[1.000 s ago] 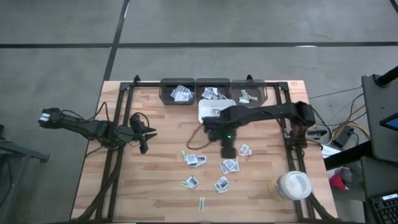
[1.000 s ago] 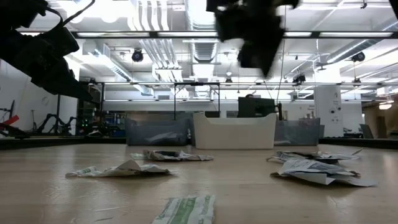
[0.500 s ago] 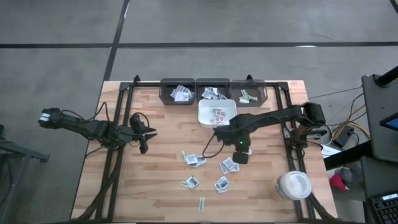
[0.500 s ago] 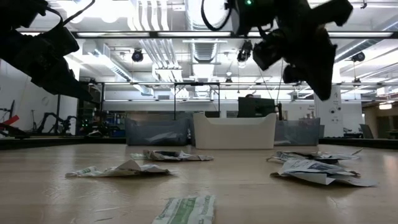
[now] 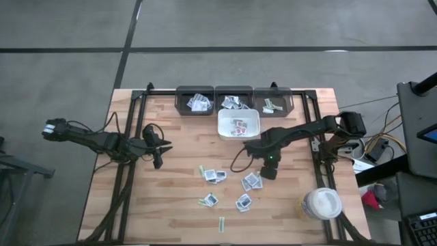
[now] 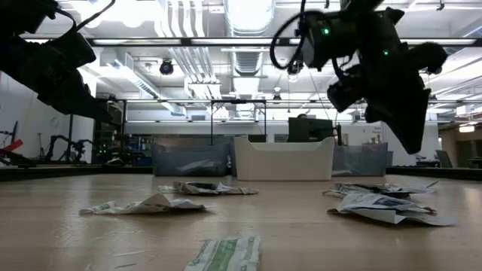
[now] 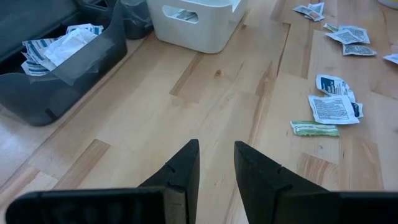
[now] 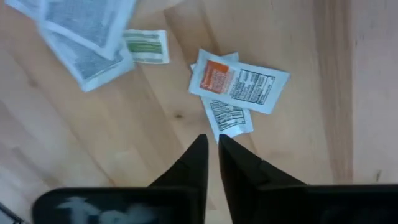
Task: Pick & Place First Aid Supplies
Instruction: Put the top orange ointment pack into the white bin
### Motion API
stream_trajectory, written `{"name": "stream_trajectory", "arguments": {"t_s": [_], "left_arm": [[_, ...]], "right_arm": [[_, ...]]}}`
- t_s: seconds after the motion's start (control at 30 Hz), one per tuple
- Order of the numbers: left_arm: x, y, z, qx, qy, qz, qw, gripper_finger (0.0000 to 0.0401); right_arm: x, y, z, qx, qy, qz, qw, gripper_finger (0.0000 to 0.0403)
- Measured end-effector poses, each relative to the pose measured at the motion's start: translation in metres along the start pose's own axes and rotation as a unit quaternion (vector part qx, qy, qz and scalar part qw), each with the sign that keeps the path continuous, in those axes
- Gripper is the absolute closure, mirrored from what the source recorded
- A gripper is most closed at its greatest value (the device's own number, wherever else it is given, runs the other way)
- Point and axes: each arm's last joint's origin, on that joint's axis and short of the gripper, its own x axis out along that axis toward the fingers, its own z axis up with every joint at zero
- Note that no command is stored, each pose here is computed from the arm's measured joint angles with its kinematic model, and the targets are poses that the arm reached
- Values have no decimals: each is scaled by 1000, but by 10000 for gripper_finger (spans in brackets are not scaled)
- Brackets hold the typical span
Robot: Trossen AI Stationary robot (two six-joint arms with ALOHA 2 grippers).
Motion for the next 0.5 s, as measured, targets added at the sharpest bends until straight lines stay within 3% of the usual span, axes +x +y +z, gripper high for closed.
{"name": "stream_trajectory", "arguments": {"t_s": [0.3,0.5], "left_arm": [[0,0,0,-1,-1,-1,1000,307],[0,0,0,-1,-2,0,1000,307]], "right_arm": [[11,-8,-1,5,-5,-20,1000,290],[17,-11,4,16,-53,-67,996,276]]}}
